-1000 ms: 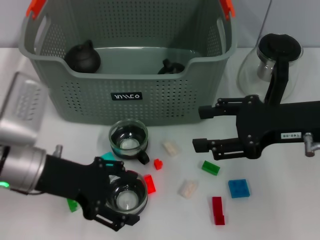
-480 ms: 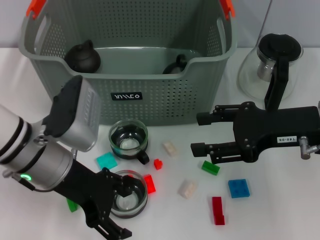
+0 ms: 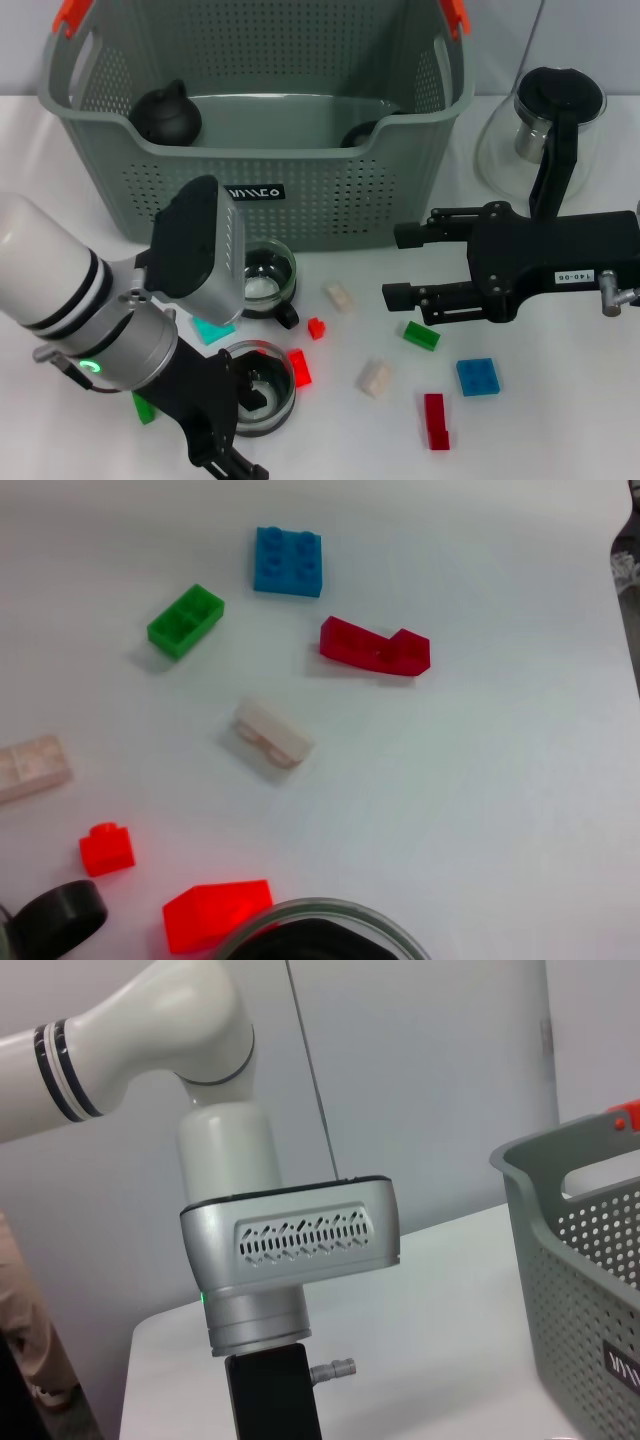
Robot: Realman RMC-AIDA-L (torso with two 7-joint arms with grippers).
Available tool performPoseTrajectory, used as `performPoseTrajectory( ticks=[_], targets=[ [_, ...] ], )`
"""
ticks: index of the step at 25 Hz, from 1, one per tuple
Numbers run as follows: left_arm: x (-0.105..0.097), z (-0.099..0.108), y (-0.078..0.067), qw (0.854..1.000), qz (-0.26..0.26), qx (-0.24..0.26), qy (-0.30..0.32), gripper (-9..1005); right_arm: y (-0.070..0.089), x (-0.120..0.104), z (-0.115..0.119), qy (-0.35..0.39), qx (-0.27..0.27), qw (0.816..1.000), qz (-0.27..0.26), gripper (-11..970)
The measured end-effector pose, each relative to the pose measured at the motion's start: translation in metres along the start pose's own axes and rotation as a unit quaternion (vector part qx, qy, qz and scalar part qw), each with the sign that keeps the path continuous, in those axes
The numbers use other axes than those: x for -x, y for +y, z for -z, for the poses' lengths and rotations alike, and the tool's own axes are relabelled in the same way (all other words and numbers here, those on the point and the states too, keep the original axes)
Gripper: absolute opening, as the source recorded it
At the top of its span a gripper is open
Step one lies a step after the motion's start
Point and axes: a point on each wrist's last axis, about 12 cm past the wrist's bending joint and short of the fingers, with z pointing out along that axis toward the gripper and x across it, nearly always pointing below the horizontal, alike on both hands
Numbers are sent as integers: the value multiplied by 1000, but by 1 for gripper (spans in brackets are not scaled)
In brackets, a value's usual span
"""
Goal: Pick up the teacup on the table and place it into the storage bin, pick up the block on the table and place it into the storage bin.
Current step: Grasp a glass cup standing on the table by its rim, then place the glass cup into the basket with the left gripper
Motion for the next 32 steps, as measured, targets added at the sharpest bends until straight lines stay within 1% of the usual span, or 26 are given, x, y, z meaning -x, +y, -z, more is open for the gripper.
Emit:
performPoseTrajectory(
  ticks=[5, 10, 11, 15, 19, 26, 32],
  targets=[
    [3, -1, 0, 1000, 3, 2, 2, 811, -2, 1, 3, -6, -8, 1000, -1, 795],
    [4, -3, 0, 1000, -1, 5, 4, 626, -3, 2, 6, -12, -14, 1000, -3, 796],
    [5, -7, 1, 1000, -3, 9, 6, 589, -3, 2, 6, -12, -14, 1000, -3, 796],
    [7, -12, 1, 1000, 3, 20, 14, 400, -3, 2, 6, -14, -14, 1000, -3, 795],
    [8, -14, 2, 999, 4, 31, 30, 347, -4, 4, 7, -17, -17, 1000, -3, 795],
    [11, -11, 3, 999, 7, 42, 28, 255, -5, 6, 8, -18, -18, 1000, -1, 795],
    [15, -9, 1, 999, 9, 36, 21, 55, -7, 6, 11, -21, -23, 999, -3, 794]
  ],
)
